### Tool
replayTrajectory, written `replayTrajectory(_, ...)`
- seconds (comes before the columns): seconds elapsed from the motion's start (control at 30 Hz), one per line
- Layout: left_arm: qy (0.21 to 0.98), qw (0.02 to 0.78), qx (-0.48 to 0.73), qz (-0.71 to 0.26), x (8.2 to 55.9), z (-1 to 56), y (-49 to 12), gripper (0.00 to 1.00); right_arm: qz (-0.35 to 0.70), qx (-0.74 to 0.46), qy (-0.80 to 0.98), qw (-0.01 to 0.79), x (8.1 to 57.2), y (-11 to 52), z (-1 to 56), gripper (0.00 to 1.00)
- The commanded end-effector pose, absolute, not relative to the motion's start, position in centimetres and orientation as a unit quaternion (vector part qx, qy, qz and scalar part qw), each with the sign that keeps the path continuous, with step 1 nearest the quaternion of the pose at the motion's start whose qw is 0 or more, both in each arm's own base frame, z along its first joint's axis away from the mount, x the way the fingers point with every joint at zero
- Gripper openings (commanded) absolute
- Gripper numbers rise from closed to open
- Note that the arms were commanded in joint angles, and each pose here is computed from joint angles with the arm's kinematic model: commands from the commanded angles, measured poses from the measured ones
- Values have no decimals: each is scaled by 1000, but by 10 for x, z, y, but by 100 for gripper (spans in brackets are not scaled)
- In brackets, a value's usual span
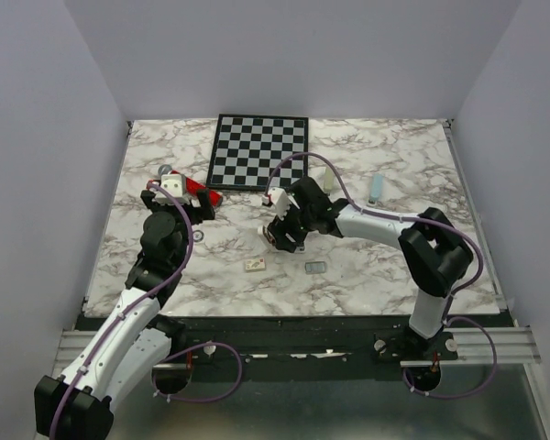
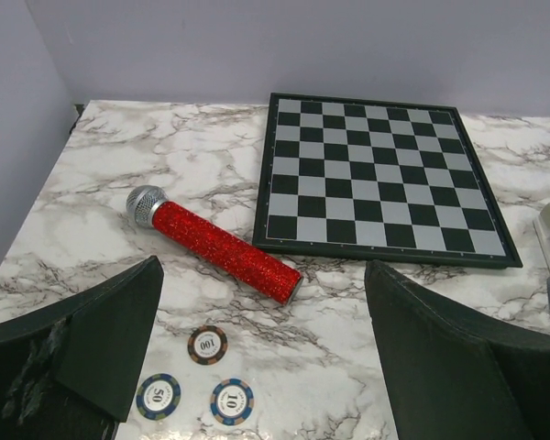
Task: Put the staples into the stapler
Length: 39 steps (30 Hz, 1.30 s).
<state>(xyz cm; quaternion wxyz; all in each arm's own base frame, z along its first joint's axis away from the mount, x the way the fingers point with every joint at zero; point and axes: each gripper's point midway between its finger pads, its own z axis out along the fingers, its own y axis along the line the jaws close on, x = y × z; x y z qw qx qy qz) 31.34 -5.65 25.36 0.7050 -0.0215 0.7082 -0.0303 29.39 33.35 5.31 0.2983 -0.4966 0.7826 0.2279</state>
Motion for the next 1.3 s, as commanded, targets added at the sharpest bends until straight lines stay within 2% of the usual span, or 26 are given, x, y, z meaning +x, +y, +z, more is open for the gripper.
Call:
replayTrajectory(0.0,694,719,-25,-28,312,262,-57,98,215,-506,787,280,295,338,39,70)
replayTrajectory(0.13,693,720,-16,-30,312,262,-62,98,210,-500,796,271,292,335,33,61)
replayTrajectory(0.17,692,721,-14,-31,311,263,-62,98,208,-495,799,270,292,335,32,56)
replayTrajectory(0.33,693,720,-7,-35,311,262,-67,98,205,-478,810,271,288,334,29,47)
replayTrajectory(0.37,693,720,-7,-35,311,262,-67,97,205,-469,815,273,288,332,30,40)
replayTrajectory(0.43,694,719,-6,-34,311,261,-67,97,197,-435,830,288,293,329,32,33)
replayTrajectory(0.47,694,719,-5,-35,311,261,-68,97,194,-419,835,301,296,328,39,25)
replayTrajectory(0.53,695,718,-4,-36,311,260,-68,97,160,-364,859,321,306,314,38,20)
replayTrajectory(0.6,696,717,-3,-36,312,259,-69,97,119,-287,887,341,314,294,40,20)
replayTrajectory(0.7,697,716,-2,-39,312,258,-71,97,78,-237,897,364,321,274,42,20)
replayTrajectory(1.27,707,706,9,-45,315,250,-79,97,17,-191,903,385,319,223,32,19)
